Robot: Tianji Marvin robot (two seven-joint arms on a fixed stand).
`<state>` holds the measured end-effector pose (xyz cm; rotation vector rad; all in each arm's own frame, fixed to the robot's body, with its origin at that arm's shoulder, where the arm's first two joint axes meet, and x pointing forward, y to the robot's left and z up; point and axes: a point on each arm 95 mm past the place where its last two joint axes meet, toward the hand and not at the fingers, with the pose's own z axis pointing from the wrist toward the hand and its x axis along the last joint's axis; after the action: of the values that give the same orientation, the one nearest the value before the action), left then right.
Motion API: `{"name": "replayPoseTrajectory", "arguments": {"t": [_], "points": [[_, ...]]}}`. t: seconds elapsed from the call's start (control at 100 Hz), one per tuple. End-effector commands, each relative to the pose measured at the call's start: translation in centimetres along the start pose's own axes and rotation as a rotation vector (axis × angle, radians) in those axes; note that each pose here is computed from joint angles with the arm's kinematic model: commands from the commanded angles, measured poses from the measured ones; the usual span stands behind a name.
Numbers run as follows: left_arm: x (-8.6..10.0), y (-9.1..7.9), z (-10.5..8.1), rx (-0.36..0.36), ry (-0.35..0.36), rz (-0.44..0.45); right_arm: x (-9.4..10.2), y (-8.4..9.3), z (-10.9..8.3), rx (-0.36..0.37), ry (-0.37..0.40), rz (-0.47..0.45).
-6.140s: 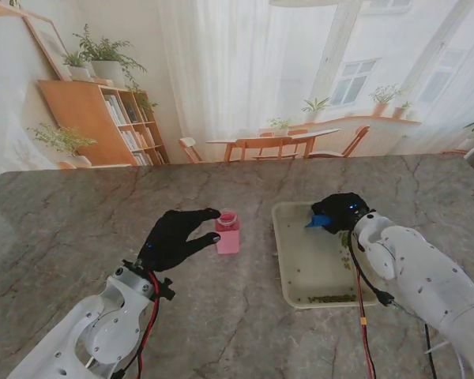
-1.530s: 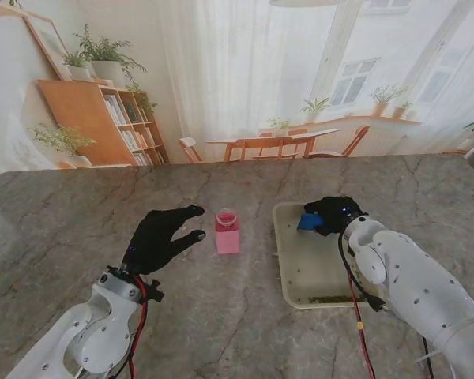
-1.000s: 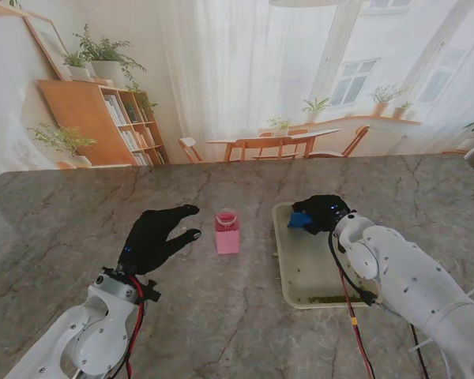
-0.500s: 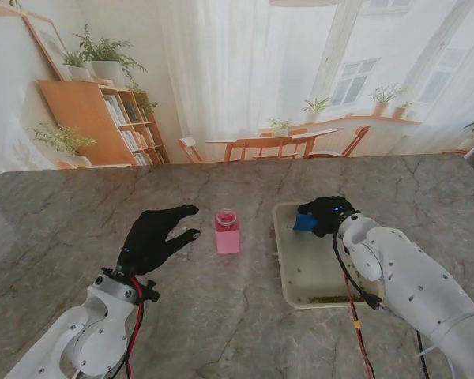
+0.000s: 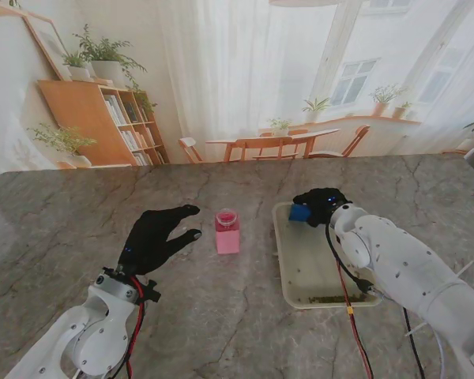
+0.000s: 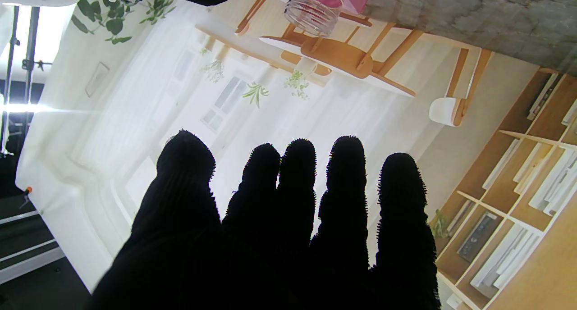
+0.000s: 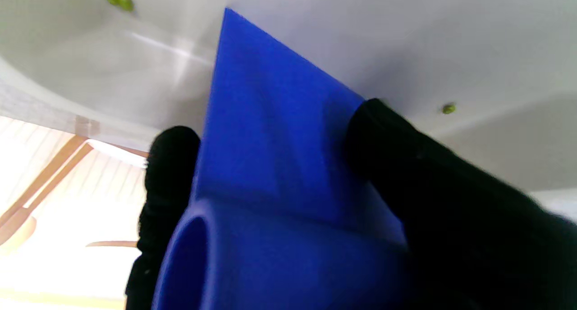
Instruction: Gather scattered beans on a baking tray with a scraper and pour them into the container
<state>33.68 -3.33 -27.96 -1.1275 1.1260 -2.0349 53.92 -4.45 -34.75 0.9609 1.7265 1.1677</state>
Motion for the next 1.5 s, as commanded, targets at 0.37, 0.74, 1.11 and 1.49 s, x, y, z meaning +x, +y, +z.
{"name": "replayPoseTrajectory", "arguments": {"t": [0.37,0.74,1.11,1.49], "points": [[0.1,0.1,-0.2,0.003,-0.004,-0.006,2.2,-1.1,0.0,0.021,0.122,-0.005],[0.1,0.0,-0.3,0.01,-0.008,-0.006,3.2,-3.0,-2.2,0.059,0.193,-0.002],[-0.1,-0.2,-0.5,0.024,-0.016,-0.006,4.6,-3.6,-5.5,0.102,0.21,0.035],[-0.2,-0.3,-0.7,0.031,-0.021,-0.01,5.4,-3.7,-9.2,0.15,0.229,0.028]]}}
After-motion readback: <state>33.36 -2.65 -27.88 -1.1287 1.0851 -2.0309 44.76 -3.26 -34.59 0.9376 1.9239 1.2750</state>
